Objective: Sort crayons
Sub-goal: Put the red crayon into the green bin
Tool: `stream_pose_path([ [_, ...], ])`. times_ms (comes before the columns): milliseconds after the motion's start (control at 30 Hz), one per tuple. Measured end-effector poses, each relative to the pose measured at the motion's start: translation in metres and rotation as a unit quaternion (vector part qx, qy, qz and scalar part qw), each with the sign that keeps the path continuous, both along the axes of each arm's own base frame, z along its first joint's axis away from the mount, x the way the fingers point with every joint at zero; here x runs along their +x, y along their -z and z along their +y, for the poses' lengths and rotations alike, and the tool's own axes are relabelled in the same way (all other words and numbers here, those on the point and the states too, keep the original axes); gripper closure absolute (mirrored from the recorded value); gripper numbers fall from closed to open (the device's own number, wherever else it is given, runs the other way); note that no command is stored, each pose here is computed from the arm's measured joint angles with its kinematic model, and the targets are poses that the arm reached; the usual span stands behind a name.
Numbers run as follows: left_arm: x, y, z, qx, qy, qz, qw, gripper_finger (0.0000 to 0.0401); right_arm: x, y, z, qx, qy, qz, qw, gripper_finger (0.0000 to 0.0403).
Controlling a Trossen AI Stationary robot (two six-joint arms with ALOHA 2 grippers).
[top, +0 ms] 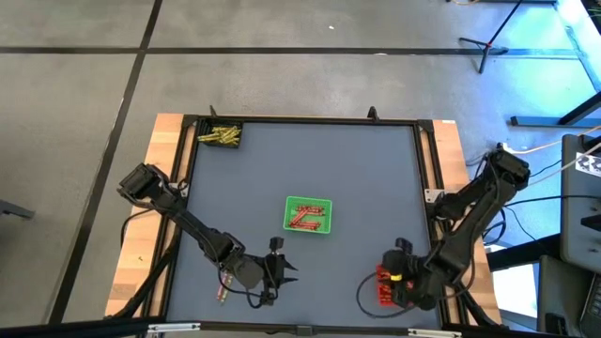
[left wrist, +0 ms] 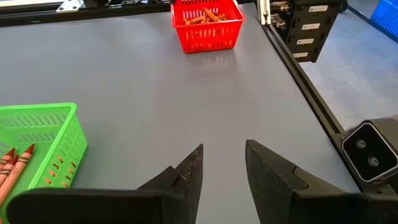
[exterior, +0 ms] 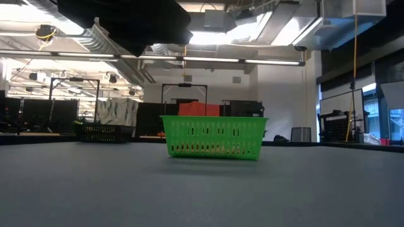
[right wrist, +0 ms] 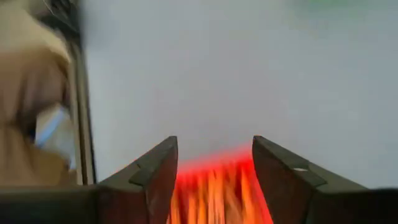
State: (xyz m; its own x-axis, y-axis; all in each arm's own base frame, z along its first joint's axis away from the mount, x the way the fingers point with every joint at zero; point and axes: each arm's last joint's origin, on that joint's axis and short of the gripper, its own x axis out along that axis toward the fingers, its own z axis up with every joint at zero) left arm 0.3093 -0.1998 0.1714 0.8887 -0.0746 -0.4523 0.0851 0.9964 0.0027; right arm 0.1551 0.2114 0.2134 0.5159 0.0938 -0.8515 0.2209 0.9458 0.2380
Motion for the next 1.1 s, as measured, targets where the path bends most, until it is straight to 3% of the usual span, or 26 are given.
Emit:
stream_pose_path([
  [133,0.0,0.0,0.0,0.0,0.0,0.0,1.0,0.0296,0.018,-0.009,0.001,-0.061,-0.028,-0.124,0.99,0.0193],
  [267,0.001,-0.002,0.0,-0.016,-0.005,-0.006,1.0,0.0296,0.039,-0.018,0.0,-0.133,-0.035,-0.223,0.965,0.0196],
  [467,-0.015,-0.009,-0.008,-0.093,-0.042,0.043,0.994,0.0296,0.071,-0.006,-0.002,-0.198,-0.061,-0.25,0.946,0.0197],
  [567,-0.033,-0.01,-0.014,-0.15,-0.074,0.1,0.981,0.0296,0.086,0.007,-0.005,-0.219,-0.068,-0.242,0.943,0.0197],
  [700,-0.059,-0.008,-0.024,-0.241,-0.115,0.194,0.944,0.0296,0.107,0.026,-0.008,-0.243,-0.068,-0.239,0.938,0.0198],
  [867,-0.092,0.002,-0.041,-0.323,-0.167,0.346,0.865,0.0296,0.128,0.045,-0.011,-0.257,-0.07,-0.251,0.931,0.0198],
  [967,-0.112,0.007,-0.047,-0.335,-0.216,0.41,0.82,0.0296,0.136,0.053,-0.01,-0.242,-0.075,-0.261,0.931,0.0198],
  [1100,-0.13,0.011,-0.05,-0.332,-0.281,0.447,0.782,0.0296,0.138,0.058,-0.007,-0.236,-0.081,-0.265,0.931,0.0198],
])
